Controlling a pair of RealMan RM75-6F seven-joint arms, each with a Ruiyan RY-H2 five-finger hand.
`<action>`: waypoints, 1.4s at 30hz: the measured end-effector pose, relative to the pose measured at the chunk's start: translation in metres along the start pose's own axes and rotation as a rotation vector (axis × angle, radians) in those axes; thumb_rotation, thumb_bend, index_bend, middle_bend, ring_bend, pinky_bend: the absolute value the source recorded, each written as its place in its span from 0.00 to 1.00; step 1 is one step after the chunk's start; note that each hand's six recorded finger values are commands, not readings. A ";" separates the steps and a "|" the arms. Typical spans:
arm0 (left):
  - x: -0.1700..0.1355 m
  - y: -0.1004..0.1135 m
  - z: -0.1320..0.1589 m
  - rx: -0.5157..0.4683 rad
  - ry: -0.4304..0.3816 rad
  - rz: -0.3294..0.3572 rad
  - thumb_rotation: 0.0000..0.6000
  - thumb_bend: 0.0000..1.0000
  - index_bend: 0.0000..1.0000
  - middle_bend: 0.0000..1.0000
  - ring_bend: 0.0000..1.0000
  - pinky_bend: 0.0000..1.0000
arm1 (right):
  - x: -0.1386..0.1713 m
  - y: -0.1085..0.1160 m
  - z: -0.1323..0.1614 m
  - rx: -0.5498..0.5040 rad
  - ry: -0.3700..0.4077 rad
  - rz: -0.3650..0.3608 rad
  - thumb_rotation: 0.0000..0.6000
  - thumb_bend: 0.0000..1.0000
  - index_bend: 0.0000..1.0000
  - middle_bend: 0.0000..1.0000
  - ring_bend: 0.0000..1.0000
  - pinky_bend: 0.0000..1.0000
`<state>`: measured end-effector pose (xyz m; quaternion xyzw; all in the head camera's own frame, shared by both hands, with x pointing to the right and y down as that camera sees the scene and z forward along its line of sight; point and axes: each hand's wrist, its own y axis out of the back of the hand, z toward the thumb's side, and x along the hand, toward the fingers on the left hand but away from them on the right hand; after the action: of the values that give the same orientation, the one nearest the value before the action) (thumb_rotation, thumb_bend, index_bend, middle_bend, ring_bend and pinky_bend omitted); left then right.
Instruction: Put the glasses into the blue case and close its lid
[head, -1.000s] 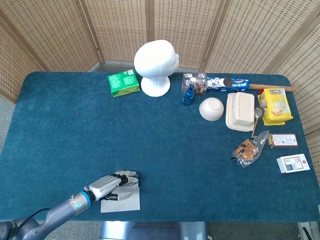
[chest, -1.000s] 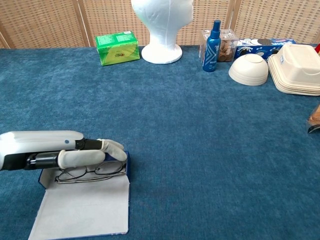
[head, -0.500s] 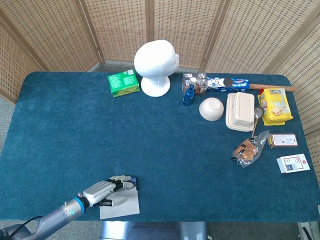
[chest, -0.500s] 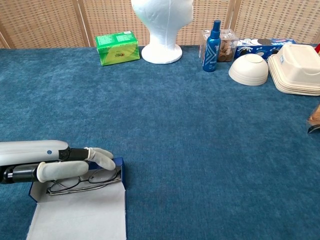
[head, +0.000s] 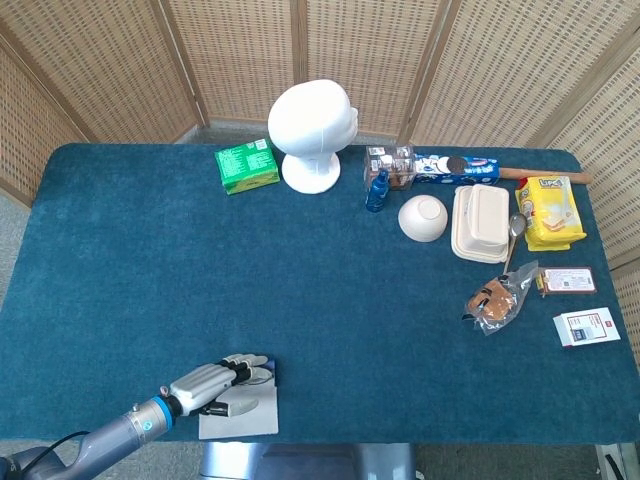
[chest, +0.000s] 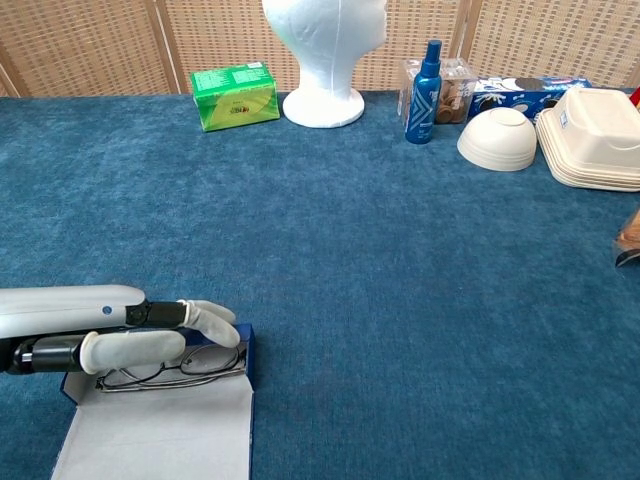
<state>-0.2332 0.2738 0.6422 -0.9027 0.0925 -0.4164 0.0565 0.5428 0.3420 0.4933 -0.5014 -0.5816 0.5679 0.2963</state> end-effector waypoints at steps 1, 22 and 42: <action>0.000 0.000 0.001 0.001 -0.002 -0.002 0.05 0.23 0.12 0.00 0.00 0.00 | 0.000 0.000 0.000 -0.001 0.000 0.000 0.95 0.24 0.00 0.13 0.00 0.17; -0.013 -0.017 0.002 0.009 0.001 -0.030 0.06 0.23 0.12 0.00 0.00 0.00 | 0.000 -0.001 -0.001 -0.004 0.004 0.003 0.94 0.24 0.00 0.13 0.00 0.17; -0.015 -0.007 -0.003 0.021 0.000 0.062 0.05 0.23 0.10 0.00 0.00 0.00 | 0.000 -0.002 0.001 -0.002 0.009 0.007 0.95 0.25 0.00 0.13 0.00 0.17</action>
<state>-0.2440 0.2837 0.6345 -0.8988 0.1160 -0.4153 0.0787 0.5420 0.3416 0.4949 -0.5063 -0.5792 0.5658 0.2966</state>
